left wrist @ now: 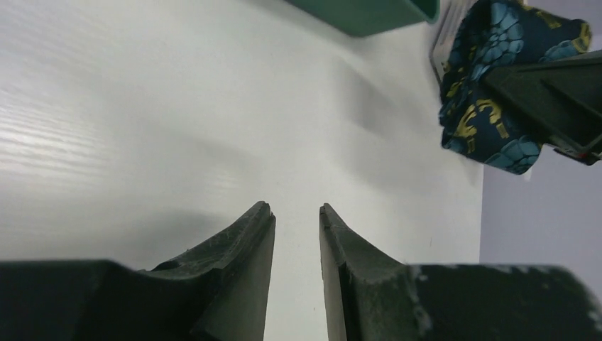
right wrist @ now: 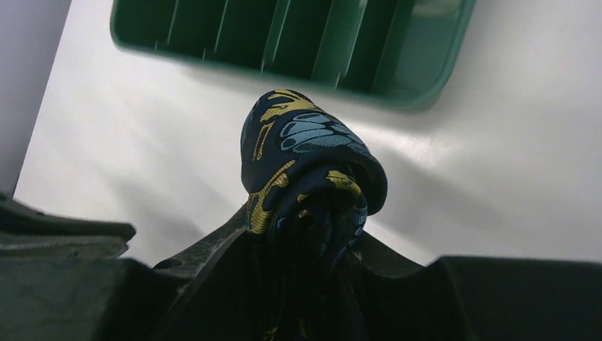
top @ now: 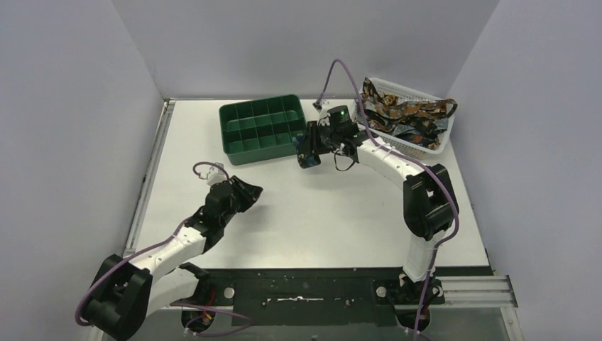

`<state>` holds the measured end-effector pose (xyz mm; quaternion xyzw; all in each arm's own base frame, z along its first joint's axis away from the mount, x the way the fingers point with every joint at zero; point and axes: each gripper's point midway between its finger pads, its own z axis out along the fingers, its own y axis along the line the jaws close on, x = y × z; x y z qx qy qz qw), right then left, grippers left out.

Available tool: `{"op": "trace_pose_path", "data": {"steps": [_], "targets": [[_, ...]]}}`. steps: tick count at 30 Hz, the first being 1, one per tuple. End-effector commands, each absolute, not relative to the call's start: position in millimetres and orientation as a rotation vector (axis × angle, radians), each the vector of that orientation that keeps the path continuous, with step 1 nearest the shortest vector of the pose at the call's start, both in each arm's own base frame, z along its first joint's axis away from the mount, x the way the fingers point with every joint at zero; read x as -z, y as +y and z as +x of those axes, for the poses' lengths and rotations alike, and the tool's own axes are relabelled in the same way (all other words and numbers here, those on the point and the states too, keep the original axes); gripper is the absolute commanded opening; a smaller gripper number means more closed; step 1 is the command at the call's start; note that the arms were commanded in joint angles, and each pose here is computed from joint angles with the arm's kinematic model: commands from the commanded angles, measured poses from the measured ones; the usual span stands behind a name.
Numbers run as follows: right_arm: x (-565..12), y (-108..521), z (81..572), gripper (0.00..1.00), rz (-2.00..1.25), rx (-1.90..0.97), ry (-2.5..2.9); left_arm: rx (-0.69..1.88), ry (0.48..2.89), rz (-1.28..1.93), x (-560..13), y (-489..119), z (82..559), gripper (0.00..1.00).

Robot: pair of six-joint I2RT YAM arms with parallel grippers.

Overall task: Roll the ties
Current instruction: Place the tie in the storage box.

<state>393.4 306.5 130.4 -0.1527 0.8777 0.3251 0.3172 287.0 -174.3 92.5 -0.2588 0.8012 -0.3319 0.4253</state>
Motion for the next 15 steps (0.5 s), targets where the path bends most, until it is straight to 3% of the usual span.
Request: {"op": "trace_pose_path", "data": {"steps": [1,15], "targets": [[-163.2,299.6,447.8,0.23,-0.329,-0.639,2.219,0.769,2.027,-0.579,-108.0,-154.5,293.5,0.29],[-154.4,327.9,539.8,0.21,-0.355,-0.308,2.185,0.847,2.049,-0.554,-119.4,-144.7,293.1,0.3]]}}
